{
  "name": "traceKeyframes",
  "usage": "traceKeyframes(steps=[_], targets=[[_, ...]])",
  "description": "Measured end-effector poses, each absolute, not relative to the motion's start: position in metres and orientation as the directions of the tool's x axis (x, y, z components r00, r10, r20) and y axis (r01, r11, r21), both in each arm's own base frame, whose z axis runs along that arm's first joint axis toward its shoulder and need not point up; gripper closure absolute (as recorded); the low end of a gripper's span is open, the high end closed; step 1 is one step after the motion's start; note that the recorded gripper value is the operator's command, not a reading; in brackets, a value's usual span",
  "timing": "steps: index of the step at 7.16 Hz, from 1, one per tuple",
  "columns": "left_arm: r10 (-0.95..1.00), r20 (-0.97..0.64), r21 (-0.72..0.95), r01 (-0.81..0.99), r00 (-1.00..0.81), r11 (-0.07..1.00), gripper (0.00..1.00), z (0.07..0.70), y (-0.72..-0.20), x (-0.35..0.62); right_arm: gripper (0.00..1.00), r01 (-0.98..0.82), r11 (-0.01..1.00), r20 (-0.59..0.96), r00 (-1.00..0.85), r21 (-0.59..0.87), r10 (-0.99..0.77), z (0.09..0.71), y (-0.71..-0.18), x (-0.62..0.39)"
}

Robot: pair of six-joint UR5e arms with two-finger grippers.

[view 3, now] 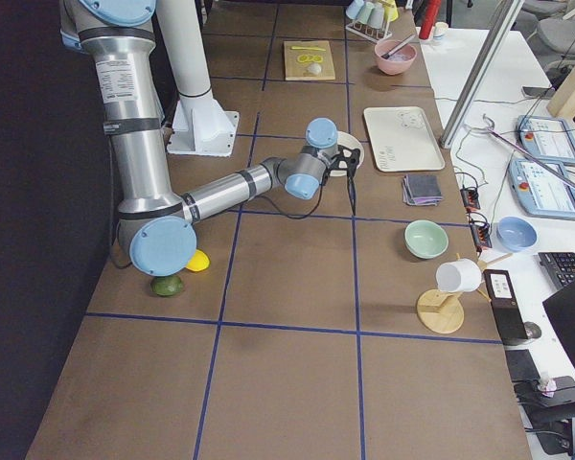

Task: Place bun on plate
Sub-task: 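Slide the white plate toward the table centre with the right gripper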

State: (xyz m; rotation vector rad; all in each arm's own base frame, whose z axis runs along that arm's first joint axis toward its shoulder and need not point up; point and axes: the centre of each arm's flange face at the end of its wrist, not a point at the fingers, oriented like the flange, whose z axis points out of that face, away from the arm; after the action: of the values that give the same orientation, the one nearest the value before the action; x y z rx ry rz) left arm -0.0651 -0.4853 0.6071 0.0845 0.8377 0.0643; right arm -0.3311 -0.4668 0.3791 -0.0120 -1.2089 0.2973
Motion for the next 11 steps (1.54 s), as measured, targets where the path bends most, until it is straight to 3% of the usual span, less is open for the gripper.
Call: traceKeyframes(steps=[3, 6, 7, 8, 9, 11], targets=[[0.089, -0.739, 0.098, -0.024, 0.668, 0.995, 0.00, 0.609, -0.485, -0.065, 1.00, -0.257, 0.949, 0.902, 0.340, -0.181, 0.265, 0.301, -0.423, -0.465], [0.091, -0.739, 0.099, -0.026, 0.667, 0.995, 0.00, 0.609, -0.484, -0.065, 0.99, -0.278, 0.944, 0.872, 0.401, -0.175, 0.280, 0.290, -0.415, -0.515], [0.093, -0.739, 0.101, -0.027, 0.667, 0.995, 0.00, 0.609, -0.484, -0.065, 0.86, -0.279, 0.944, 0.867, 0.409, -0.176, 0.283, 0.291, -0.416, -0.521], [0.095, -0.739, 0.103, -0.028, 0.667, 0.994, 0.00, 0.609, -0.484, -0.066, 0.31, -0.279, 0.944, 0.865, 0.413, -0.177, 0.285, 0.292, -0.417, -0.524], [0.097, -0.739, 0.105, -0.028, 0.666, 0.994, 0.00, 0.609, -0.484, -0.066, 0.00, -0.279, 0.944, 0.864, 0.415, -0.177, 0.285, 0.292, -0.417, -0.524], [0.121, -0.734, 0.138, -0.028, 0.668, 0.990, 0.00, 0.600, -0.487, -0.065, 0.00, -0.284, 0.942, 0.868, 0.406, -0.177, 0.285, 0.289, -0.420, -0.519]])
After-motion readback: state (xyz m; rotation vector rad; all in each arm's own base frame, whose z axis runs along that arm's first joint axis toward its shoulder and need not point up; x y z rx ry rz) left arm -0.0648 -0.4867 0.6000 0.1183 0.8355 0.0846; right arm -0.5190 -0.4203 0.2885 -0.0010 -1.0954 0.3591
